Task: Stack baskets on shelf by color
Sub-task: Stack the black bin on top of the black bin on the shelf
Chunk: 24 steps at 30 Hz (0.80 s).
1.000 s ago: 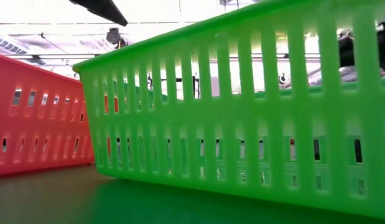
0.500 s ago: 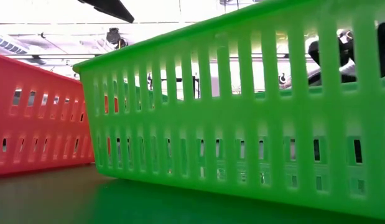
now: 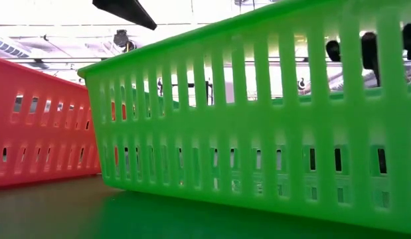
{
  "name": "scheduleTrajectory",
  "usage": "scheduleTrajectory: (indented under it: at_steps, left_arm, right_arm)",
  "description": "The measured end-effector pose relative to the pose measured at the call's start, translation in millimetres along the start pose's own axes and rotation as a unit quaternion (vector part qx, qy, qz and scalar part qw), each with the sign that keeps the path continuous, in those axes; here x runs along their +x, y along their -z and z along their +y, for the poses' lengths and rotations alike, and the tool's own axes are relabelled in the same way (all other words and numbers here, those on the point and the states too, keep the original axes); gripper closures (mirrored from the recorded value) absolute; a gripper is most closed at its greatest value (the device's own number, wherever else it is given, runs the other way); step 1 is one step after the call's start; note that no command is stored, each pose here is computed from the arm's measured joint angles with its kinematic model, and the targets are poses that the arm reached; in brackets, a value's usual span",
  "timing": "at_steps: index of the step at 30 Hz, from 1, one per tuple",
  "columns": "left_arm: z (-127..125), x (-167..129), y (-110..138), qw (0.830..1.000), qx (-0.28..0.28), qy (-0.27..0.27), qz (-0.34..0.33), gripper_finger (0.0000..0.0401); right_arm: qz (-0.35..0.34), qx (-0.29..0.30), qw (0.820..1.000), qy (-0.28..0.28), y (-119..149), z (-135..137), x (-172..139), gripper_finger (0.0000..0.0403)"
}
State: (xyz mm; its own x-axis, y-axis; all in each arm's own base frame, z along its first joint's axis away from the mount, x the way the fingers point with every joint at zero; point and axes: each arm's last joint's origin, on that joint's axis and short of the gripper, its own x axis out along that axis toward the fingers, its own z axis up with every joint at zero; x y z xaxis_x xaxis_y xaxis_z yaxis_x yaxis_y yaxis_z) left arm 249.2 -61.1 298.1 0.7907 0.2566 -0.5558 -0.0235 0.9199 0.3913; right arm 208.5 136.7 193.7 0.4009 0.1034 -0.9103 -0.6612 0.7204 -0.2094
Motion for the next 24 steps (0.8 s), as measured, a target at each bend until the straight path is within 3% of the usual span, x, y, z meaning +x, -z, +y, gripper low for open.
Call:
scheduleTrajectory:
  at_steps: [7,10,19,24]
  left_arm:
    - [0.6,10.9,-0.6,1.0,0.005,0.002,0.003,0.027]
    - [1.0,10.9,-3.0,1.0,-0.001,0.013,-0.01,0.027]
    - [0.7,10.6,-4.6,1.0,-0.004,0.014,-0.018,0.027]
    - [0.7,10.6,-4.6,1.0,-0.004,0.014,-0.018,0.027]
  right_arm:
    - [-0.027,-0.073,0.997,0.018,-3.1,-2.7,2.9,0.0304]
    - [-0.036,-0.092,0.995,0.001,3.2,-2.6,10.3,0.0319]
    - [-0.06,-0.084,0.994,0.027,4.6,-7.4,16.5,0.0357]
    - [-0.058,-0.082,0.994,0.035,4.3,-6.9,16.2,0.0351]
